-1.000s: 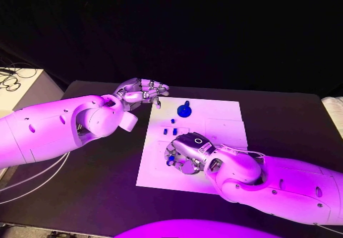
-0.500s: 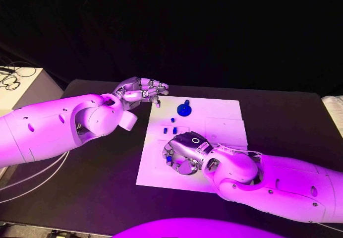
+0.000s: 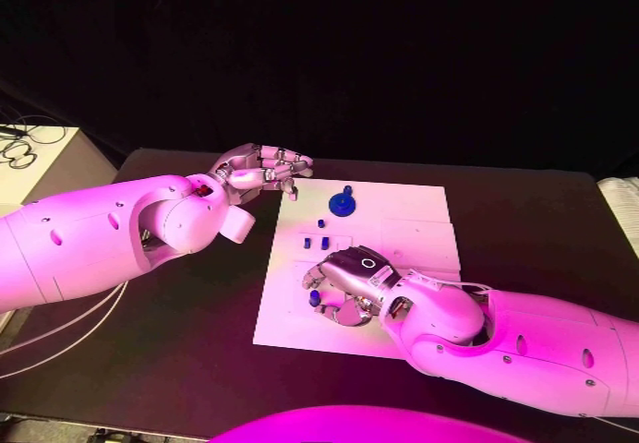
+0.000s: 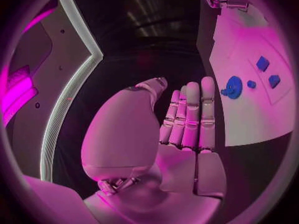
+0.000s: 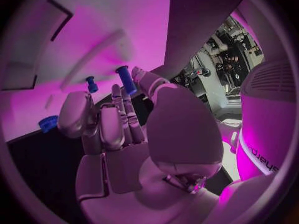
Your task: Assemble the parts on the task board
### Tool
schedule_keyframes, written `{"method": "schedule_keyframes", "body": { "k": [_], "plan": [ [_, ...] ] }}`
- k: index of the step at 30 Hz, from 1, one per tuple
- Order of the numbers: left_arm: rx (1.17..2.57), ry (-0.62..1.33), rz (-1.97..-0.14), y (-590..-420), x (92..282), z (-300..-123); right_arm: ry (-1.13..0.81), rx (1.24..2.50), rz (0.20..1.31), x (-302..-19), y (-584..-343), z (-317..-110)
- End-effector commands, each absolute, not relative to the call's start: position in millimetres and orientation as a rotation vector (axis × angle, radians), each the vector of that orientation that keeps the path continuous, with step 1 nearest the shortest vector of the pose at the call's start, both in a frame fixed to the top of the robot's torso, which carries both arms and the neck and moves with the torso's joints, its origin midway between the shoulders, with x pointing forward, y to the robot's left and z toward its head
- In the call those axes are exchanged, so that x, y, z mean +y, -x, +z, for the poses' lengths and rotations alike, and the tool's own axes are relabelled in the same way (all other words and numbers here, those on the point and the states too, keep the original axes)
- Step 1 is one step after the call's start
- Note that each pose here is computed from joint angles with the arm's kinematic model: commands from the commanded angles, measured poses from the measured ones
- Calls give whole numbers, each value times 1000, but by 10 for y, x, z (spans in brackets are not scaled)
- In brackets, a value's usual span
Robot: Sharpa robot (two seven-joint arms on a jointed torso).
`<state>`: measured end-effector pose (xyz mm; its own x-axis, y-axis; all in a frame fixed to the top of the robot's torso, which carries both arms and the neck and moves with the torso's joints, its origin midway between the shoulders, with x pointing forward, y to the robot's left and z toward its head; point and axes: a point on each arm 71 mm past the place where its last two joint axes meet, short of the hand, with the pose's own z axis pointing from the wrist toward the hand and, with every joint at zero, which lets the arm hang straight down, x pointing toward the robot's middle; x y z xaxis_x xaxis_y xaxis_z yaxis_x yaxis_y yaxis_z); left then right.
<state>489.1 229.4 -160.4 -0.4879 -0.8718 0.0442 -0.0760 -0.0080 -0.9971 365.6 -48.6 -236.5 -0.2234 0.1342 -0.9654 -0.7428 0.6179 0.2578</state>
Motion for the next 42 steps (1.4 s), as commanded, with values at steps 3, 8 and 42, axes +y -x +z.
{"method": "schedule_keyframes", "body": {
  "k": [3, 8, 42],
  "plan": [
    [1626, 997, -1577, -4887, 2281, -1598, 510, 1544, 917, -494, -3629, -2318],
    [1626, 998, -1577, -4889, 2283, -1599, 470, 1522, 928, -564, -3624, -2273],
    [1643, 1027, -1576, -4776, 2329, -1732, -363, 1907, 477, -2821, -3757, -1965]
  ]
}}
